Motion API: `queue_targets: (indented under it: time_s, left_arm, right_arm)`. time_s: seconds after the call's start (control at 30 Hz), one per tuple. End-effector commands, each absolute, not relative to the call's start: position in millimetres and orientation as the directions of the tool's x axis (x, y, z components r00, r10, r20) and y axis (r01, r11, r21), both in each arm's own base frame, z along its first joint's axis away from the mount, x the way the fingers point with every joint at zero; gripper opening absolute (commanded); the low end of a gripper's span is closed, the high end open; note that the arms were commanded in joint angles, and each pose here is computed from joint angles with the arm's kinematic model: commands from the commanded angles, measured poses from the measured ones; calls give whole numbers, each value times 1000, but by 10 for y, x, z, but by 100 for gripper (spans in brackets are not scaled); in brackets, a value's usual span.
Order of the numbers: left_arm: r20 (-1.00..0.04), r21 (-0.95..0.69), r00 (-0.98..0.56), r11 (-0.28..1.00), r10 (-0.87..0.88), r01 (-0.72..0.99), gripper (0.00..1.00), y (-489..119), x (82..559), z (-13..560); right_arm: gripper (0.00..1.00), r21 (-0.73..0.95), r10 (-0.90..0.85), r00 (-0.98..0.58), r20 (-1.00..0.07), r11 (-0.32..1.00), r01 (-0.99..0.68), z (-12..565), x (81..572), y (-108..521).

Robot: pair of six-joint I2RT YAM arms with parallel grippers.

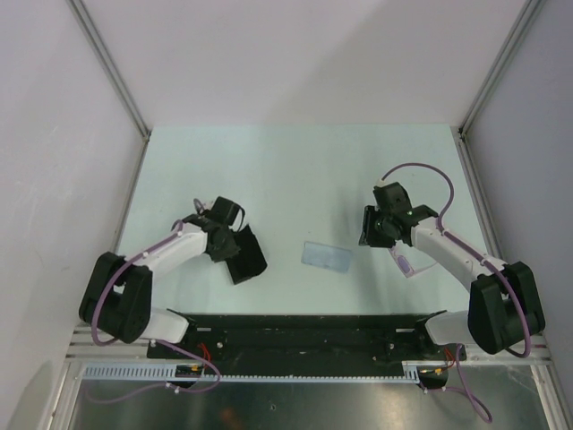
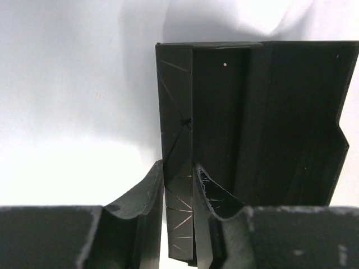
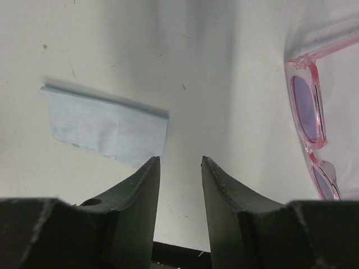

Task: Organize the sunglasses

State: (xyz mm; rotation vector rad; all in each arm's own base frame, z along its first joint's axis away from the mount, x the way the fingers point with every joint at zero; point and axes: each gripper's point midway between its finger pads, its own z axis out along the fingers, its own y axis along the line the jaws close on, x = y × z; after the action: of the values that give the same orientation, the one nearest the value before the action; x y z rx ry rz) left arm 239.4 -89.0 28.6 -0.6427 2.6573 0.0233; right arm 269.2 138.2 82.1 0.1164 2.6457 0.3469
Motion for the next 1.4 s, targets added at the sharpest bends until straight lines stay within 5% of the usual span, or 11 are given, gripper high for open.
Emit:
queue_targets:
  time_s: [0.0,0.23,0.47,1.13,1.23,1.37]
  left_arm:
    - [-483,-64,-849,975,-216,-212,23,-1013,2837,582]
    - [-551,-26,-820,980,152,199,23,-1315,3245,780]
    - [-566,9,-685,835,458,551,23,-1545,3214,708]
    - [-499,139,-538,676,679,723,34,-1667,2966,430]
    - [-496,187,-572,724,653,664,41,-1583,3084,460]
    - [-554,218,-611,807,565,549,86,-1513,3304,660]
  right_arm:
    - [41,270,139,-879,-455,963,12,867,2705,1364]
    - [41,270,150,-876,-458,962,24,866,2729,1331]
    - [41,267,162,-874,-457,963,39,868,2720,1254]
    - [41,293,190,-879,-437,954,61,843,2735,1273]
    - [42,308,198,-881,-430,949,63,841,2737,1303]
    - [42,320,193,-880,-434,946,50,863,2741,1328]
